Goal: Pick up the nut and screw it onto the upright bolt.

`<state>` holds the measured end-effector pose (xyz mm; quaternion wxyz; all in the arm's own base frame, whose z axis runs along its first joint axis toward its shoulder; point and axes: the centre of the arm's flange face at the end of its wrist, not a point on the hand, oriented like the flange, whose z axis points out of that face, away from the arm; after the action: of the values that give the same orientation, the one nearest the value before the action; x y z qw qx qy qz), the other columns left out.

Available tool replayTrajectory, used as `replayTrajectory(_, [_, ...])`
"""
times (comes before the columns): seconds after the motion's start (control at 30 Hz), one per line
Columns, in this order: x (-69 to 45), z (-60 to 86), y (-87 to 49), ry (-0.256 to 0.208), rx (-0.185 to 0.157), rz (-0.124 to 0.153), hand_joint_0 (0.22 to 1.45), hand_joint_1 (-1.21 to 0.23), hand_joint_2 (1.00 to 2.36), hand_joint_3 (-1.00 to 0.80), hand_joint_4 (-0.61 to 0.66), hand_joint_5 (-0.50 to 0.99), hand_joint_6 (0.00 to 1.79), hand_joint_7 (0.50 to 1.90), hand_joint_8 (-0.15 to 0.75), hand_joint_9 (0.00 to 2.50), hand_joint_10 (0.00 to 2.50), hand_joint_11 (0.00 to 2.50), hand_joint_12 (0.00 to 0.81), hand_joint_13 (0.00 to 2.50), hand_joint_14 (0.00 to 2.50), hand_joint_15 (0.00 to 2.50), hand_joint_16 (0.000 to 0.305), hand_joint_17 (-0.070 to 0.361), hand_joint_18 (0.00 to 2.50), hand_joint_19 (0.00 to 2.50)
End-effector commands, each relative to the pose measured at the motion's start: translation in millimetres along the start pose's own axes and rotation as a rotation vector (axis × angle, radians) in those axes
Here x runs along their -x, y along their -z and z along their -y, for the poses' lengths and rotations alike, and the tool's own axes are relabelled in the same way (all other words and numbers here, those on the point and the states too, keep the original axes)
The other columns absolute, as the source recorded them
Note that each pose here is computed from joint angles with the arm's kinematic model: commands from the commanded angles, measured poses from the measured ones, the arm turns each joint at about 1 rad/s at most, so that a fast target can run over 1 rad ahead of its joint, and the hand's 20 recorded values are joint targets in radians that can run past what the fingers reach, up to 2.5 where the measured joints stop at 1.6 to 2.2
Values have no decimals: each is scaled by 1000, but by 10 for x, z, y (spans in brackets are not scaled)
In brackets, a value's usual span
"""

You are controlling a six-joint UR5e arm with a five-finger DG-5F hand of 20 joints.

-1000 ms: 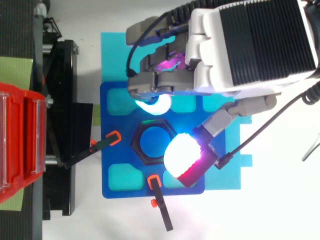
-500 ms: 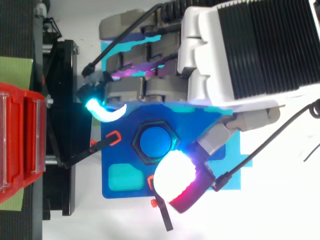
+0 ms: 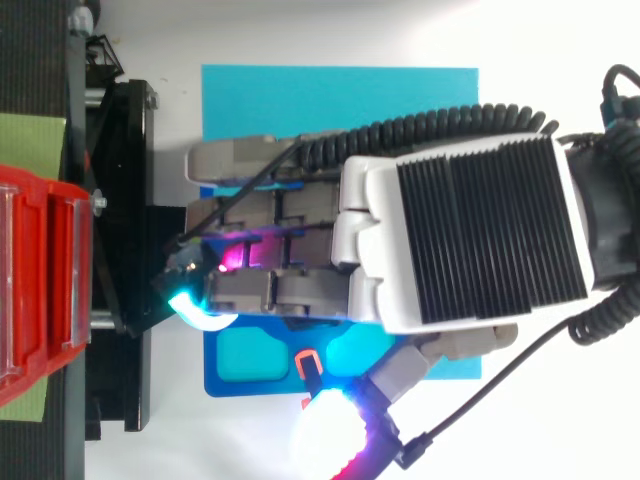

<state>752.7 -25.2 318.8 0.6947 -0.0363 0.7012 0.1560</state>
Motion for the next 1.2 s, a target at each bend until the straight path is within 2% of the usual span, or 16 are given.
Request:
replayTrajectory(0.0, [-56,-60,-4,-7,-1,-15,488,-128,1000,-500,165,-144,501,652,222,750,0,0,270,507,0,0,26,59,89,0])
replayTrajectory(0.07, [-92,-78,4,-10,1,-25,490,-130,1000,-500,171,-140,502,662,224,745,0,0,268,506,0,0,26,58,85,0])
replayTrajectory(0.43, [-100,-88,7,-10,1,-31,501,-145,1000,-500,214,-108,503,817,235,784,0,0,257,531,0,0,23,51,93,0])
replayTrajectory(0.63, [-102,-39,30,-10,-1,-35,507,-157,1000,-500,243,-90,504,922,240,809,0,0,253,544,0,0,22,49,106,0])
replayTrajectory(0.87, [-93,11,47,-10,-6,-35,509,-167,1000,-500,257,-82,504,979,243,821,0,0,250,557,0,0,21,47,118,0])
replayTrajectory(1.17, [-78,95,79,-9,-6,-35,515,-201,1000,-500,222,-56,503,1234,248,848,0,0,243,587,0,0,20,44,149,0])
